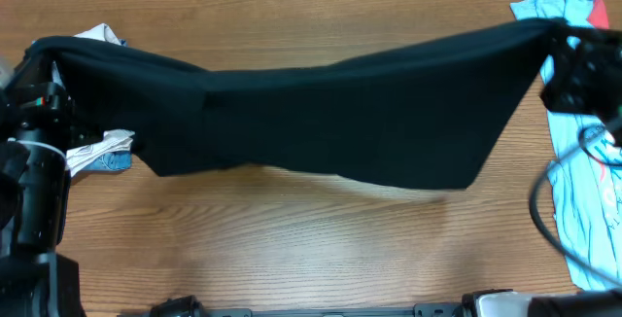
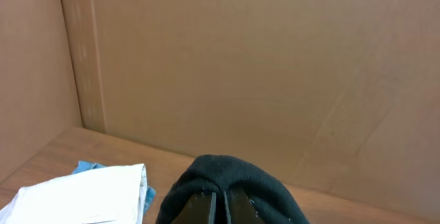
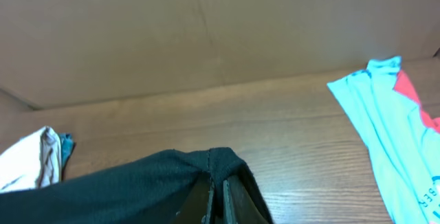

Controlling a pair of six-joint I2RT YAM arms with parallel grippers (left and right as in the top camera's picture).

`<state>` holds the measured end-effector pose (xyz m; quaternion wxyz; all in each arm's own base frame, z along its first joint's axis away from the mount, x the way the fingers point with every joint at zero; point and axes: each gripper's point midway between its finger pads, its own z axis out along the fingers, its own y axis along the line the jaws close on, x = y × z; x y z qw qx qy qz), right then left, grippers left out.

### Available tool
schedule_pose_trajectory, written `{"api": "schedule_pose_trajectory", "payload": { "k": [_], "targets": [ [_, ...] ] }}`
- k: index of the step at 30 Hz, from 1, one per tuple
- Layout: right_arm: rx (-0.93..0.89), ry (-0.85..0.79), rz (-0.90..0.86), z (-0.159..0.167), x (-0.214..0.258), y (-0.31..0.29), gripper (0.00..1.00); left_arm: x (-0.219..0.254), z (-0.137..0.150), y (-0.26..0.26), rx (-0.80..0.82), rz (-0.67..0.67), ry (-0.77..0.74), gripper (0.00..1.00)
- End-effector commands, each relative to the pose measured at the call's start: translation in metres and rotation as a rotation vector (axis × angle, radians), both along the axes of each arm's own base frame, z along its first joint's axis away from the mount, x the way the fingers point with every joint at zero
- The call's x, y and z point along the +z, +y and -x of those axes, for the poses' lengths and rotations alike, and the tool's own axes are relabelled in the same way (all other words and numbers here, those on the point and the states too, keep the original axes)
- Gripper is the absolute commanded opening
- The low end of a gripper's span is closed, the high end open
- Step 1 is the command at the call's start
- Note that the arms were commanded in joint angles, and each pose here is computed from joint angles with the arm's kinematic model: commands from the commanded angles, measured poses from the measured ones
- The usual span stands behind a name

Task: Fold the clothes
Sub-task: 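Lift the shirt with both grippers and lay it flat forward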

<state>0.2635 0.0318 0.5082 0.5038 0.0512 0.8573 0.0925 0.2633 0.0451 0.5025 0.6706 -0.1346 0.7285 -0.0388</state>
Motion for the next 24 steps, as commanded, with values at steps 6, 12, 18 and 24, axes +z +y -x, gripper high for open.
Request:
{"api": "schedule_pose_trajectory", "payload": {
  "k": [6, 12, 18, 24],
  "targets": [
    [-0.070, 0.005, 0.027, -0.014, -0.002, -0.012, 0.04, -0.001, -0.003, 0.001, 0.001, -0.005, 0.027, 0.04],
    [-0.057, 0.171, 0.071, -0.087, -0.054, -0.003, 0.04, -0.031, -0.070, 0.007, -0.058, 0.042, 0.114, 0.04],
    [-0.082, 0.237, 0.081, -0.195, -0.117, -0.006, 0.04, -0.066, -0.175, 0.008, -0.197, 0.128, 0.109, 0.04],
    [-0.124, 0.049, 0.052, -0.269, -0.108, -0.022, 0.04, -0.045, -0.244, 0.024, -0.208, 0.214, -0.116, 0.04]
  ]
}}
